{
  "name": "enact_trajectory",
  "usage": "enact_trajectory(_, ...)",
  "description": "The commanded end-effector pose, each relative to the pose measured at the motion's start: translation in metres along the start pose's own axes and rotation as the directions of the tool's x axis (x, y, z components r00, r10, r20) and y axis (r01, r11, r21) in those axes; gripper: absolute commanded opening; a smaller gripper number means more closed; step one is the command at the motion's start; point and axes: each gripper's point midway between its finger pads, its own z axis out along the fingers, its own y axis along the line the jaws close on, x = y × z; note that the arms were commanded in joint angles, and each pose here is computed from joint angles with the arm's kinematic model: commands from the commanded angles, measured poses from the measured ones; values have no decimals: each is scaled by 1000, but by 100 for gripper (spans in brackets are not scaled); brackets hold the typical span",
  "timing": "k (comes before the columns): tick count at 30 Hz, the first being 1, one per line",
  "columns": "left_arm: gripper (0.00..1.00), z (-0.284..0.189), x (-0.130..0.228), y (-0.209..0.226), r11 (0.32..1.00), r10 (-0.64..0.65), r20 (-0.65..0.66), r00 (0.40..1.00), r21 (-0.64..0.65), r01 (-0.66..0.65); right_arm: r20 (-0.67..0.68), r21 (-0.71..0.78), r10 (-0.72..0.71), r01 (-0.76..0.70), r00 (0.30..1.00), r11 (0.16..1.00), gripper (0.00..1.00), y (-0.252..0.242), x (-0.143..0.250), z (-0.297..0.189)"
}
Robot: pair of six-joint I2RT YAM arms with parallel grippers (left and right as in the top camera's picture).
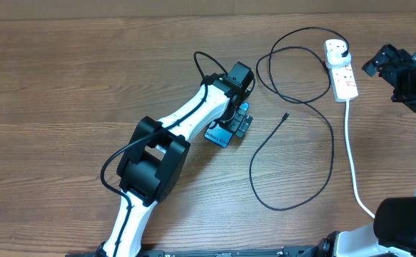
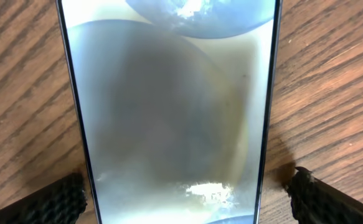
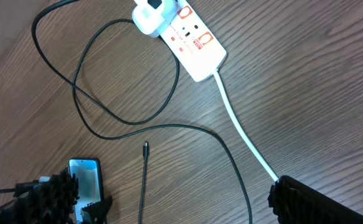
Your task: Plug charger to phone and switch on socket
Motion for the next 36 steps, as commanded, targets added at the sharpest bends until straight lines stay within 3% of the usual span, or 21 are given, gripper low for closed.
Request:
enact_trajectory(1, 100, 17, 15, -3, 1000, 27, -54, 998, 8, -27, 27, -3, -1, 1, 1000, 1000, 100, 2, -7, -5)
enact_trajectory(3, 93, 20, 17, -3, 1000, 26, -64, 998, 7, -26, 28, -3, -2, 2, 1000, 1000, 100, 2, -7, -5)
enact_trajectory(17, 77, 26, 23, 4, 999, 26, -92, 995, -31, -29, 27, -3, -1, 1, 1000, 1000, 100, 2, -7, -5)
enact_trajectory(19, 78, 26, 23, 4, 999, 27, -92, 995, -31, -30, 28, -3, -1, 1, 1000, 1000, 100, 2, -7, -5)
enact_trajectory(22, 89, 26, 24, 4, 999, 27, -96, 995, -31, -30, 28, -3, -1, 1, 1000, 1000, 100, 2, -7, -5)
enact_trajectory(27, 87, 26, 24, 5, 999, 31, -96, 995, -31, -34, 27, -3, -1, 1, 1000, 1000, 100, 2, -7, -5)
enact_trajectory(32, 93, 26, 24, 7, 998, 30, -94, 995, -45, -34, 27, -3, -1, 1, 1000, 1000, 100, 2, -7, -5)
enact_trajectory(36, 93, 26, 25, 7, 998, 27, -99, 995, -45, -32, 28, -3, -1, 1, 1000, 1000, 100, 2, -7, -5)
